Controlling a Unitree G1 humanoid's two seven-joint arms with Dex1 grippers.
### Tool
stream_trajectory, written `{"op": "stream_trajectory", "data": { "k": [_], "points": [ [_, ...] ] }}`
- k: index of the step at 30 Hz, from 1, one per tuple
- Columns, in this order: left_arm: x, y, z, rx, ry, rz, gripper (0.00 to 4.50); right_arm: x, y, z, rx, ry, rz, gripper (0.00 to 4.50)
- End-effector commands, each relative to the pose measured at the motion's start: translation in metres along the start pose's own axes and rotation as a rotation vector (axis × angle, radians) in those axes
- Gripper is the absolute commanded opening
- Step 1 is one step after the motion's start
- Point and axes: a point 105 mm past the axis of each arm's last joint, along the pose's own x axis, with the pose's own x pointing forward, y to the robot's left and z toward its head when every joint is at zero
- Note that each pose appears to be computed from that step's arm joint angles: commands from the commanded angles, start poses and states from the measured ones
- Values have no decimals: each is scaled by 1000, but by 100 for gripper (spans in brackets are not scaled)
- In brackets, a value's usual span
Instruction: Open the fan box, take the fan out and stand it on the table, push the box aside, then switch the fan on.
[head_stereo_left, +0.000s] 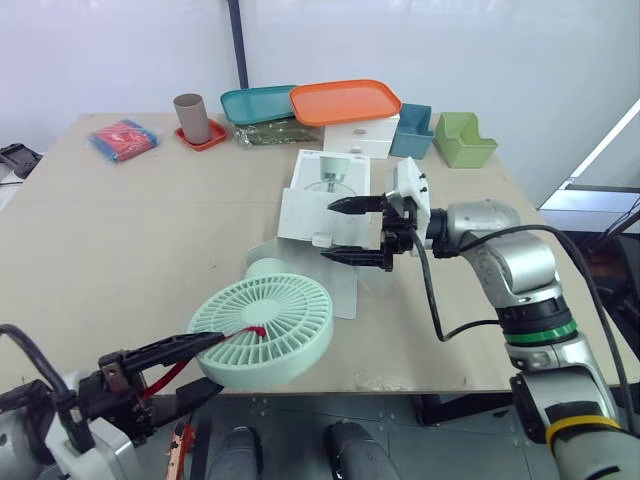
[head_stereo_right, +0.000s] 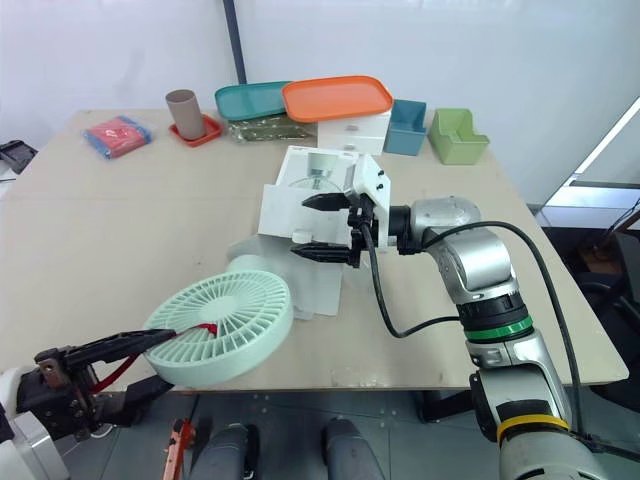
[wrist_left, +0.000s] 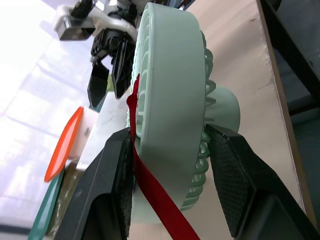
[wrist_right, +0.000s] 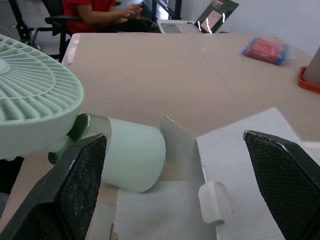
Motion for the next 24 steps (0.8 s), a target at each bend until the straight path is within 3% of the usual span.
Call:
{"op": "stream_trajectory", "data": {
  "k": [1,9,12,24],
  "points": [
    [-4,8,11,27,-2,31,176,4,1,11,-52,-21,32,450],
    [-18,25,-2,13,110,135,176,9,4,19,-62,-47,63,450],
    [-25,44,-12,-9,156,243,176,10,5,19,-61,-49,70,450],
    [-31,79,-26,-90,205,409,176,10,7,15,-50,-43,69,450]
  ]
}}
